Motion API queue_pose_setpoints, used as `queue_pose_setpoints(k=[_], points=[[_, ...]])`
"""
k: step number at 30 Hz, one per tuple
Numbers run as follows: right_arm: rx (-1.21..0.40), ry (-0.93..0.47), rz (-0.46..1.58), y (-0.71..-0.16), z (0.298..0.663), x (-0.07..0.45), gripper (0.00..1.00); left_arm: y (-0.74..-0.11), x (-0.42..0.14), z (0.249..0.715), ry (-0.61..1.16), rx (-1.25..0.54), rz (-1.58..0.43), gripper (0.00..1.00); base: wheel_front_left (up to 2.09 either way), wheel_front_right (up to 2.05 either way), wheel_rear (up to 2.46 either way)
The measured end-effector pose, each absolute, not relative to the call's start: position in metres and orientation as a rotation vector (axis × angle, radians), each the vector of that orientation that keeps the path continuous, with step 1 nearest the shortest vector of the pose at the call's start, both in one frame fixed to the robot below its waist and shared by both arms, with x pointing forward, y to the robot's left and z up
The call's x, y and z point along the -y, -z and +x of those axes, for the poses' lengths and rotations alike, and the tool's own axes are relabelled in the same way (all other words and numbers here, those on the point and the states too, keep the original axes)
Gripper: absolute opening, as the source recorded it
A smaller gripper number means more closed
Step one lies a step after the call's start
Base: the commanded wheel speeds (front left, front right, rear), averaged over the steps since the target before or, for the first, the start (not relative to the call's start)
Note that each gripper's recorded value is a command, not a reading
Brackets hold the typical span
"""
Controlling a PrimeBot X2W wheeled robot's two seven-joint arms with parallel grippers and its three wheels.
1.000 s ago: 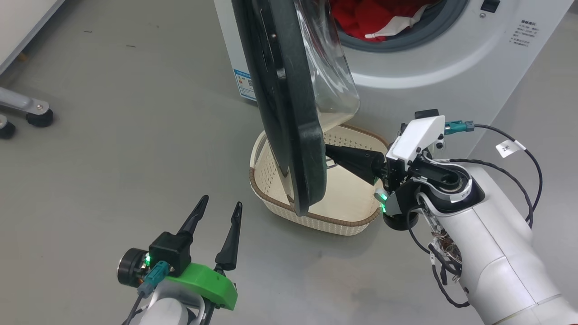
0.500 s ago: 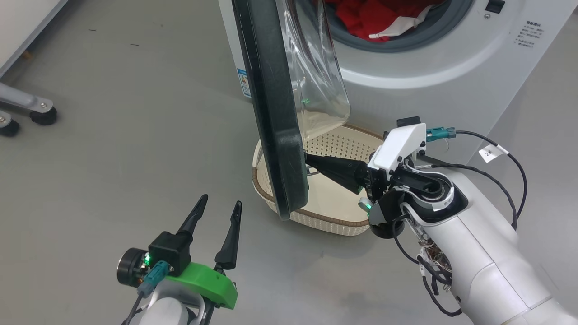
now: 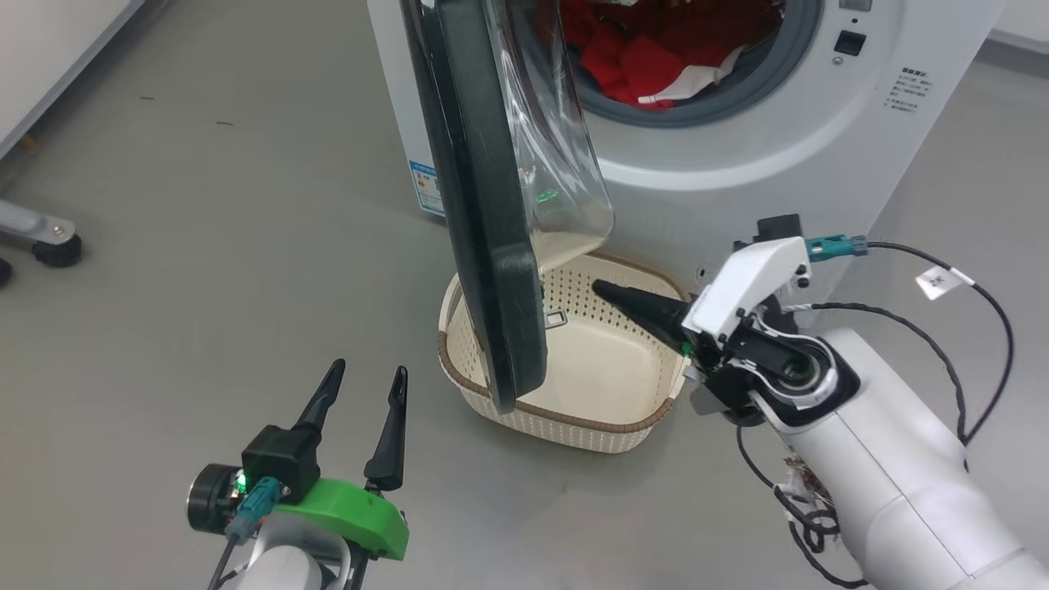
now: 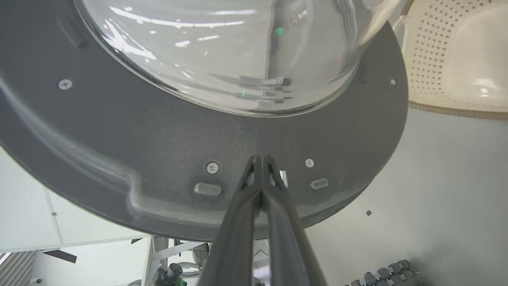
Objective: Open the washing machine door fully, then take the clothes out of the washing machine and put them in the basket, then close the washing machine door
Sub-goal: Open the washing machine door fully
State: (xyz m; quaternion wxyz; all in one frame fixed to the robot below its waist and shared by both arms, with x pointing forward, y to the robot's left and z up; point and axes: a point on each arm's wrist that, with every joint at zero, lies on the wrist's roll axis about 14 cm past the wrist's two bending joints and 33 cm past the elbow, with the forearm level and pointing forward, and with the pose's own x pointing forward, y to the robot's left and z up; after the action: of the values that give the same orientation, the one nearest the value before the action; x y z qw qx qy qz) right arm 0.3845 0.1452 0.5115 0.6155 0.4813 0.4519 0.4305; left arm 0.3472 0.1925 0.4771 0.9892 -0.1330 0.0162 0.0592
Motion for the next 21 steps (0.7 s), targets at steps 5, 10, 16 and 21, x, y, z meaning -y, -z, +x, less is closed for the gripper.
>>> queue_pose_setpoints(k=[5, 10, 16, 21], points=[[-0.849, -0.903, 0.907, -0.497, 0.402, -0.101, 0.00, -0.482, -0.192, 0.340, -0.117, -0.014, -0.263, 1.00, 0.00, 0.00, 0.00], [-0.615, -0.822, 0.735, -0.509, 0.417, -0.064, 0.00, -0.482, -0.197, 0.330, -0.116, -0.006, -0.243, 1.00, 0.00, 0.00, 0.00], [-0.426, -0.719, 0.661, -0.509, 0.411, -0.021, 0.00, -0.487, -0.196, 0.330, -0.109, 0.011, -0.242, 1.00, 0.00, 0.00, 0.00], [-0.289, -0.632, 0.628, -0.512, 0.404, 0.015, 0.00, -0.492, -0.190, 0.336, -0.089, 0.027, -0.244, 1.00, 0.00, 0.00, 0.00]])
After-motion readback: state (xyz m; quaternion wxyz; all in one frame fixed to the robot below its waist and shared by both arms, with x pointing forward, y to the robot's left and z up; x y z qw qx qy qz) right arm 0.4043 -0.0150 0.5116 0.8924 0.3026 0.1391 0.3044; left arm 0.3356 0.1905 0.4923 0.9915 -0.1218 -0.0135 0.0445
